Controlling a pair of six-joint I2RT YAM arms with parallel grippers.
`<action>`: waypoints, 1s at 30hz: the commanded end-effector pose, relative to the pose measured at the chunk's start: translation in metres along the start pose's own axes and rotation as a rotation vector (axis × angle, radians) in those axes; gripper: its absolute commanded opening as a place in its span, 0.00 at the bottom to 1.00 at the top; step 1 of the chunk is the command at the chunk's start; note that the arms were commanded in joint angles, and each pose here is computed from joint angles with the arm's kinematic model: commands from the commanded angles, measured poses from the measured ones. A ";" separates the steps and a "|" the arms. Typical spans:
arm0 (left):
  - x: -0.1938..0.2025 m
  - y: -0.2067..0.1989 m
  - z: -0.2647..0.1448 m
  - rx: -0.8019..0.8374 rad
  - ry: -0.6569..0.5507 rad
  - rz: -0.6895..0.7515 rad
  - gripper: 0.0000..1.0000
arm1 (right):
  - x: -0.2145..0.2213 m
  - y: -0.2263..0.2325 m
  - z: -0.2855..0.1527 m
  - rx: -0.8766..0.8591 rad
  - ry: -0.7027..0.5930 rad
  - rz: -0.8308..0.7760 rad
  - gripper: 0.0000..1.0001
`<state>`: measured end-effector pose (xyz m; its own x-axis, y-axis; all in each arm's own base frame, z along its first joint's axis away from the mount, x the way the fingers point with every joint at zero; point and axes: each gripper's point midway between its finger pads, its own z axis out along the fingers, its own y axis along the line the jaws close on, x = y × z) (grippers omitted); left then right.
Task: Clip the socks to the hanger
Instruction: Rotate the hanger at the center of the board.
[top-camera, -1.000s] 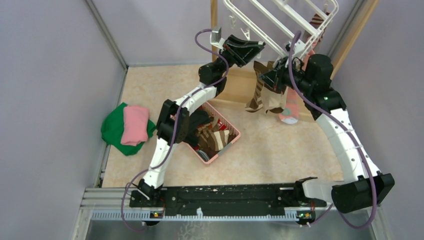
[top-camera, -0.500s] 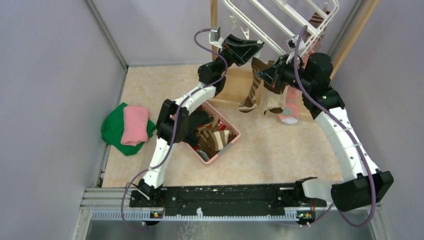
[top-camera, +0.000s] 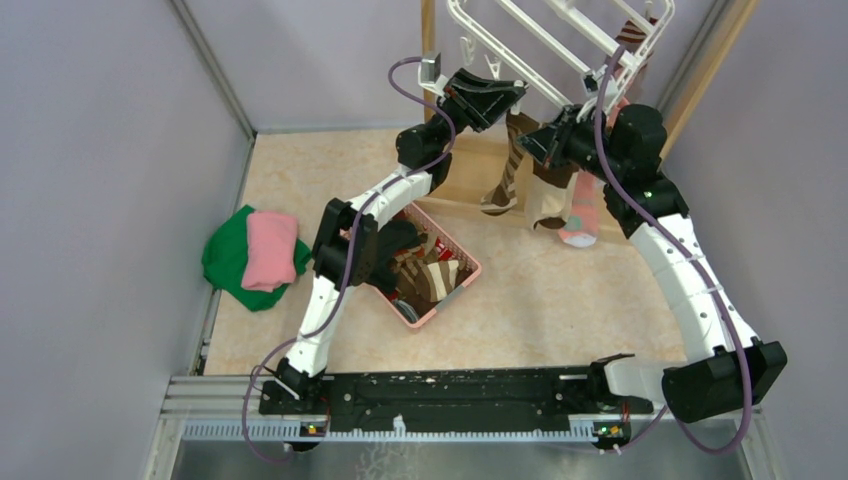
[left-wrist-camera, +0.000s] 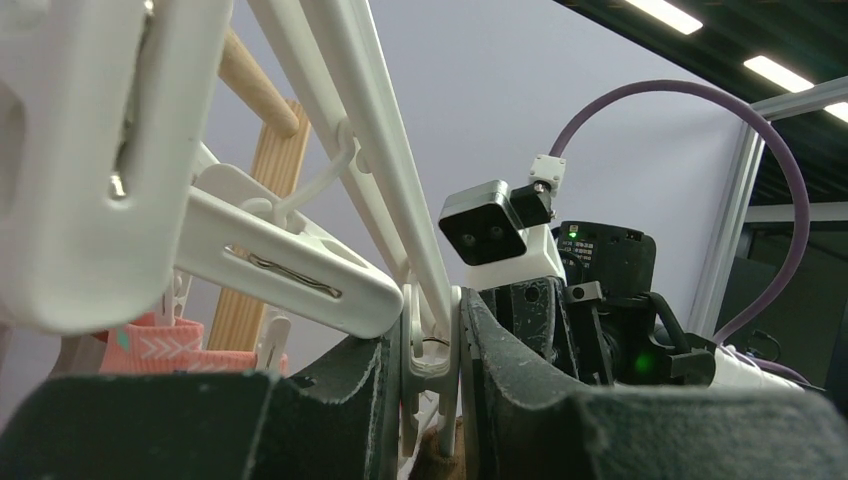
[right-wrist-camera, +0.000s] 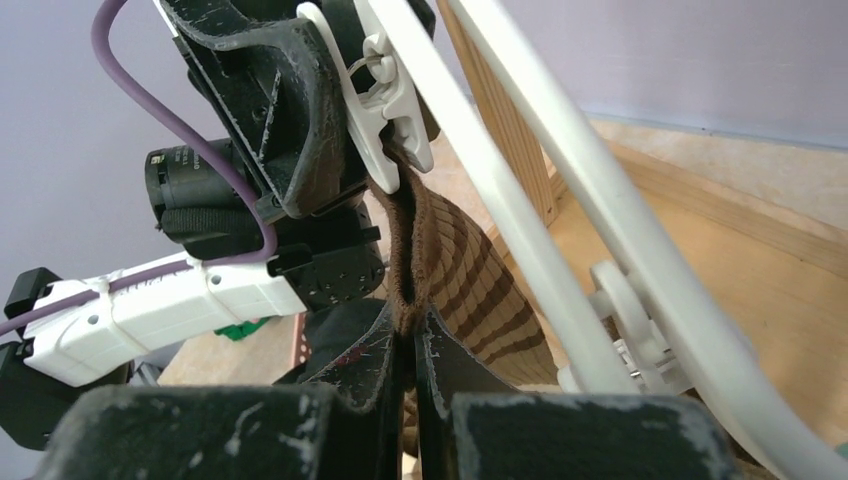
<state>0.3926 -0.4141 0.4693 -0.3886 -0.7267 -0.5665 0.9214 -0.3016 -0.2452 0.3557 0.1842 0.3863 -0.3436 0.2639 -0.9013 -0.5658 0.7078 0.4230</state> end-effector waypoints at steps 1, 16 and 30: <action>-0.022 -0.043 0.014 0.146 -0.053 0.056 0.06 | -0.025 0.000 0.002 0.011 -0.063 -0.030 0.00; -0.013 -0.031 0.014 0.099 -0.019 0.029 0.42 | 0.021 0.008 -0.027 -0.092 0.067 -0.275 0.00; -0.004 -0.021 0.011 0.058 0.031 0.100 0.62 | 0.021 0.003 -0.032 -0.094 0.059 -0.279 0.00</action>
<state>0.3899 -0.4172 0.4695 -0.3695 -0.7174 -0.5906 0.9292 -0.2925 -0.2260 0.3309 0.1742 0.3529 -0.2818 0.0283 -0.9590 -0.6846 0.6944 0.2217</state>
